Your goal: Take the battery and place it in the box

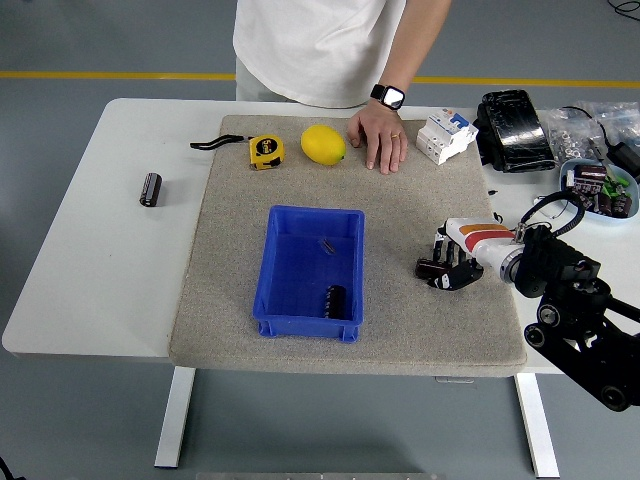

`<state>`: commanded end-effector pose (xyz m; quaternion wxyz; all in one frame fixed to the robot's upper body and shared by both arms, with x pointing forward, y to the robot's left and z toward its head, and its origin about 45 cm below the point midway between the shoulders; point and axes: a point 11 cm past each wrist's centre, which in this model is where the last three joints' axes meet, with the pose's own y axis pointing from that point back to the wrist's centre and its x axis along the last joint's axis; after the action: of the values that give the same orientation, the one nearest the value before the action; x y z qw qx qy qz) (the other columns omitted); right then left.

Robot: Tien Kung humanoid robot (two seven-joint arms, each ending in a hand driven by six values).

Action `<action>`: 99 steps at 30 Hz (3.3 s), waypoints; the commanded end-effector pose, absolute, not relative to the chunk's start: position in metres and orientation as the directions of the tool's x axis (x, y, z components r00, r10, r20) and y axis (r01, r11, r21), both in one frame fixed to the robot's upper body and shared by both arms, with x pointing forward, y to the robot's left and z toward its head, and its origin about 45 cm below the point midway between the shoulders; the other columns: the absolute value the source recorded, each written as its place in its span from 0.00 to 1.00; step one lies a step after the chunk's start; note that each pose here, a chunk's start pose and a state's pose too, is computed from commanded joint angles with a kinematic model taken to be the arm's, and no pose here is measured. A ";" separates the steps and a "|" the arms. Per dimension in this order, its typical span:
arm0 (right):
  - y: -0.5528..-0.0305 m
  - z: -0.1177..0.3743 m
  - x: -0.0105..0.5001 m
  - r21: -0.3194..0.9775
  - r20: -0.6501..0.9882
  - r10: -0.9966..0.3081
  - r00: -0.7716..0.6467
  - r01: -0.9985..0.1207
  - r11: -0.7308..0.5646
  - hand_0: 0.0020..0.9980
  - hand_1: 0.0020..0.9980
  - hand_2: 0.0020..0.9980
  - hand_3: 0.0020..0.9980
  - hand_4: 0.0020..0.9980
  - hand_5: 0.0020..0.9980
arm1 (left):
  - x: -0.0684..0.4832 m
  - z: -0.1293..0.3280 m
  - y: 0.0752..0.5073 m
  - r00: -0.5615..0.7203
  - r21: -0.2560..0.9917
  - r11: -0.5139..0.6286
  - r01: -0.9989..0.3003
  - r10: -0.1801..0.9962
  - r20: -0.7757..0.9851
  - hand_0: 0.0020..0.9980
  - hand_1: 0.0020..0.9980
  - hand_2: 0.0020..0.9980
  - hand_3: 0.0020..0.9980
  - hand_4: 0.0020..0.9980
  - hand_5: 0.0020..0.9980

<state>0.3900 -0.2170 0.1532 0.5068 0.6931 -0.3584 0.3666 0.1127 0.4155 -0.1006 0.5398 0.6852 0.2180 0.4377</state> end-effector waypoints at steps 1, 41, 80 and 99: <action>-0.216 0.153 0.389 0.442 0.869 -0.127 0.477 -0.867 -0.231 0.29 0.34 0.39 0.47 0.91 0.14 | 0.112 -0.101 0.416 0.524 0.931 -0.322 -0.173 0.770 0.364 0.62 0.60 0.65 0.72 0.72 0.70; -0.223 0.144 0.391 0.487 0.777 -0.342 0.528 -0.849 -0.204 0.25 0.24 0.30 0.47 0.89 0.06 | 0.112 -0.101 0.416 0.535 0.933 -0.317 -0.172 0.765 0.359 0.61 0.59 0.65 0.72 0.72 0.71; -0.237 0.136 0.387 0.608 0.465 -0.671 0.577 -0.759 -0.232 0.28 0.29 0.40 0.48 0.93 0.06 | 0.112 -0.101 0.414 0.540 0.935 -0.312 -0.168 0.764 0.352 0.61 0.59 0.65 0.72 0.72 0.71; -0.231 0.132 0.387 0.613 0.458 -0.665 0.590 -0.751 -0.244 0.32 0.40 0.46 0.49 0.76 0.21 | 0.110 -0.102 0.414 0.554 0.935 -0.313 -0.165 0.755 0.350 0.61 0.59 0.65 0.72 0.72 0.71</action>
<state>0.3871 -0.2308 0.1323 0.4189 0.7870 -0.4500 0.0513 0.1100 0.4145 -0.1015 0.5461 0.6919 0.2132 0.4214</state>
